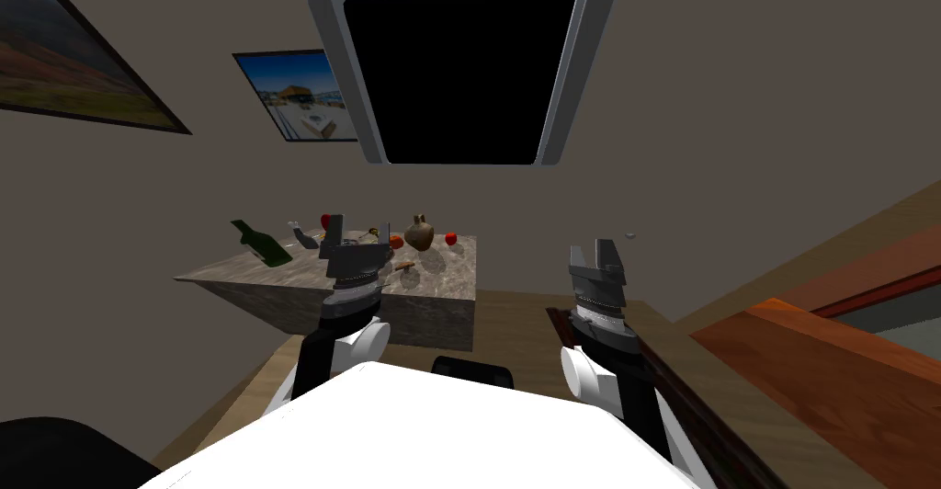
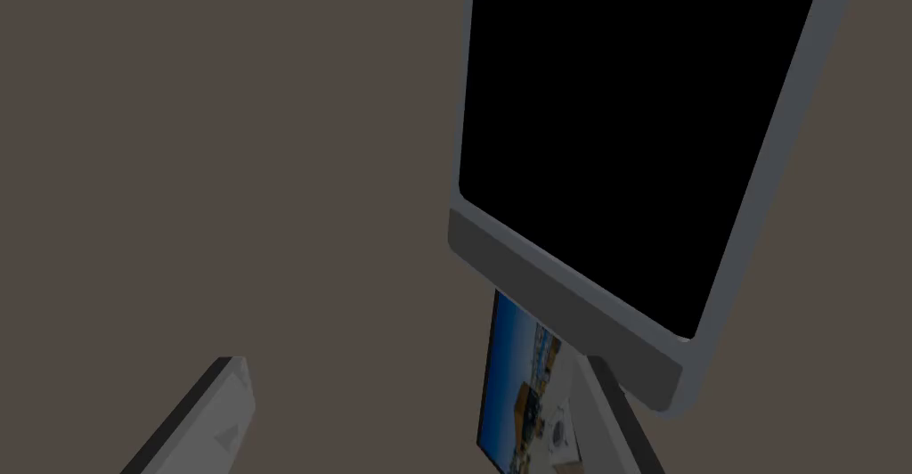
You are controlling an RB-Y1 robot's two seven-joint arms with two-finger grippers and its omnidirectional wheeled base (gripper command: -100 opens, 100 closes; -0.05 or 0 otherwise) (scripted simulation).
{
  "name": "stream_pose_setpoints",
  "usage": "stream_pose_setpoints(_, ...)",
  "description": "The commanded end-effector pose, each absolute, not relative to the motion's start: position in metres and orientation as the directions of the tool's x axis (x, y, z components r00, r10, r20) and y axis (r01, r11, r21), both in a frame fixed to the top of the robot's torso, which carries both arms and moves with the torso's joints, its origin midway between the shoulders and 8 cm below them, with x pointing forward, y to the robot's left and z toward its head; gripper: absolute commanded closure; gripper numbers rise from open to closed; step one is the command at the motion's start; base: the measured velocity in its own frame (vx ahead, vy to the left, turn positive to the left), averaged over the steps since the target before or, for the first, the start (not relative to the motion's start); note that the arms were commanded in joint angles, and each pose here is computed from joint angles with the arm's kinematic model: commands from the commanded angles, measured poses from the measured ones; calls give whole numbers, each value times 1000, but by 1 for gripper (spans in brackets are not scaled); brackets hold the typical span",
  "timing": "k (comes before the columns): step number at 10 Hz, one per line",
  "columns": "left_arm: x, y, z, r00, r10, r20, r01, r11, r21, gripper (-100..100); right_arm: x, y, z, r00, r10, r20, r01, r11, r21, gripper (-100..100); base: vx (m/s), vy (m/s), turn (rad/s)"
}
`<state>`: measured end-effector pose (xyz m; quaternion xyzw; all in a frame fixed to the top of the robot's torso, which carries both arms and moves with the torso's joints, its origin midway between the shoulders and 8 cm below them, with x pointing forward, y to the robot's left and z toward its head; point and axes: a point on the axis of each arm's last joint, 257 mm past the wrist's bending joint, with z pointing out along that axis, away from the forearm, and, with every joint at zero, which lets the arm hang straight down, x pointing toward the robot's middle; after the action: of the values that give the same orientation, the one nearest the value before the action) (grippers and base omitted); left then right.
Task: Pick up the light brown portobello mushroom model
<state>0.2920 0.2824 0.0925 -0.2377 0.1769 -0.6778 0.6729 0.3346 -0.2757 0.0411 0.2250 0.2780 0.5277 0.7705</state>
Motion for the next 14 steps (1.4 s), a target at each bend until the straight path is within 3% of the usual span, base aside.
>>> stream_pose_setpoints(1, 302, 277, 88, -3, -998, 58, 805, -37, -593, -100, 335, -276, 41, 288, 938, -191, -688, 342, 640, 0, -10, 14, -19)
stream_pose_setpoints(14, 372, 269, 39, -57, -997, 59, 585, -81, -807, -100, 335, -276, 41, 288, 938, -191, -688, 342, 640, 0, -23, 39, -22)
